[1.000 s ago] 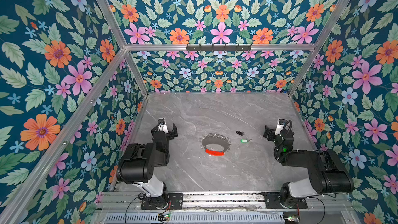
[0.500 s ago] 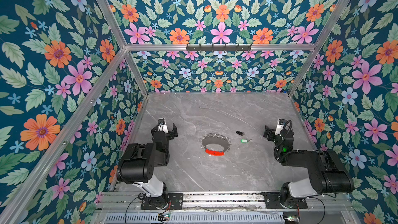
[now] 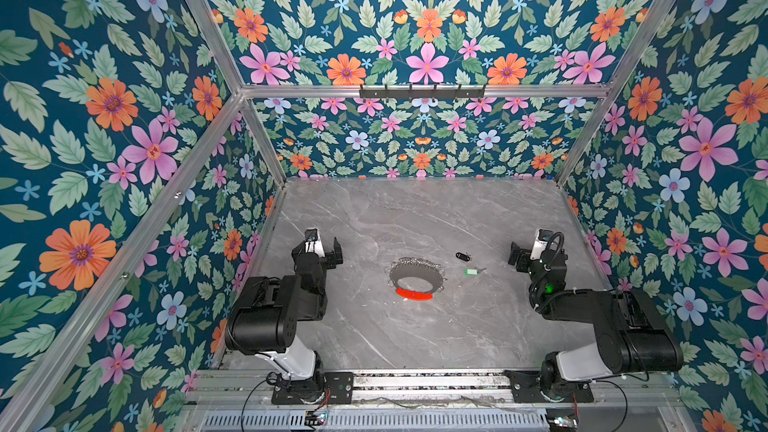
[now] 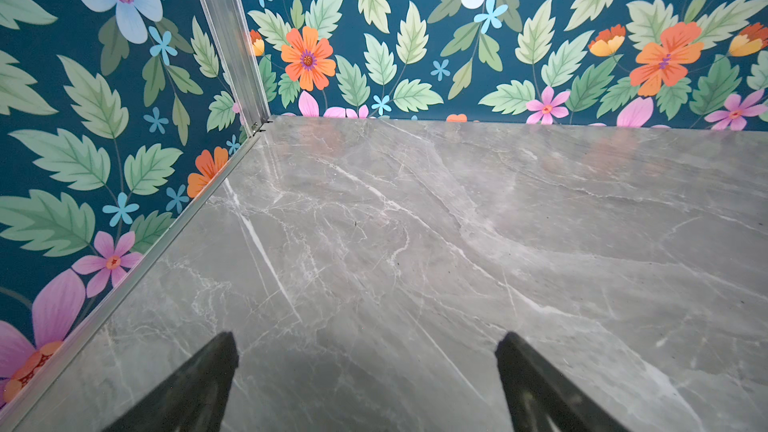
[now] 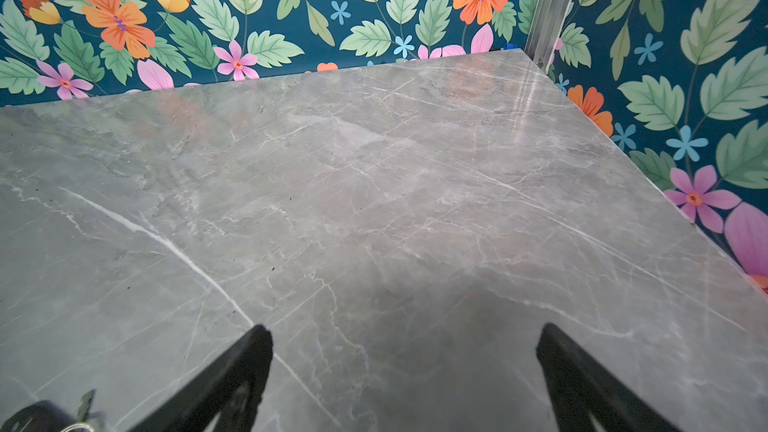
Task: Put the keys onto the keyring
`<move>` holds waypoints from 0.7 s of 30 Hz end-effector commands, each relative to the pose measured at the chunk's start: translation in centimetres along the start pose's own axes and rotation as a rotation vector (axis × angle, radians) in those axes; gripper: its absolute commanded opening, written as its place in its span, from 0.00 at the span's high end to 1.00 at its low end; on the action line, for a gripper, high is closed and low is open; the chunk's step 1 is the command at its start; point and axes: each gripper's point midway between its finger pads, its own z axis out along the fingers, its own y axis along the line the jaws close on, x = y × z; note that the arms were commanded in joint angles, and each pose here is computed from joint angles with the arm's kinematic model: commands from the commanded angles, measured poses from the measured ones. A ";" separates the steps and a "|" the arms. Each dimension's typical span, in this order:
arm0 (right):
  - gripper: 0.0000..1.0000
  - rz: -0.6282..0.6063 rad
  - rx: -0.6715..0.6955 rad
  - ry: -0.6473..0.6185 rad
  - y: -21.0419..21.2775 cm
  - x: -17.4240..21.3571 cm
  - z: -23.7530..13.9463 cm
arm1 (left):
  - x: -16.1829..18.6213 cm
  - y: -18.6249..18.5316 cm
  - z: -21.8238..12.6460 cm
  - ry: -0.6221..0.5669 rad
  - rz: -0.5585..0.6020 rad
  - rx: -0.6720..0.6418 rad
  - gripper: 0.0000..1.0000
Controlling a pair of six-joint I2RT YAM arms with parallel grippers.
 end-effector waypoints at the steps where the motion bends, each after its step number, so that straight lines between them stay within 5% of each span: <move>1: 0.01 -0.029 -0.002 -0.047 0.5 -0.8 -0.4 | -1.0 -0.5 -0.6 -0.047 0.014 0.029 0.00; 4: 0.01 -0.035 0.072 -0.149 -0.1 -2.3 -2.3 | -2.5 -0.6 -1.5 -0.047 0.029 0.001 0.00; 6: 0.01 -0.058 0.087 -0.186 0.3 -3.6 -4.0 | -3.2 0.2 -1.1 0.083 -0.051 -0.057 0.00; 10: 0.01 -0.040 0.085 -0.083 1.4 -5.6 -5.8 | -6.6 -0.9 -1.6 0.238 -0.137 -0.012 0.00; 14: 0.01 0.144 0.063 0.113 1.7 -5.5 -8.3 | -10.4 -3.0 -4.6 0.172 -0.200 0.135 0.00; 18: 0.01 0.539 0.212 0.170 -0.9 0.3 -9.3 | -10.3 0.6 -8.1 0.253 -0.344 -0.070 0.00; 21: 0.01 0.505 -0.096 0.070 3.2 -1.8 -9.5 | -9.3 2.7 -9.4 0.249 -0.383 -0.184 0.00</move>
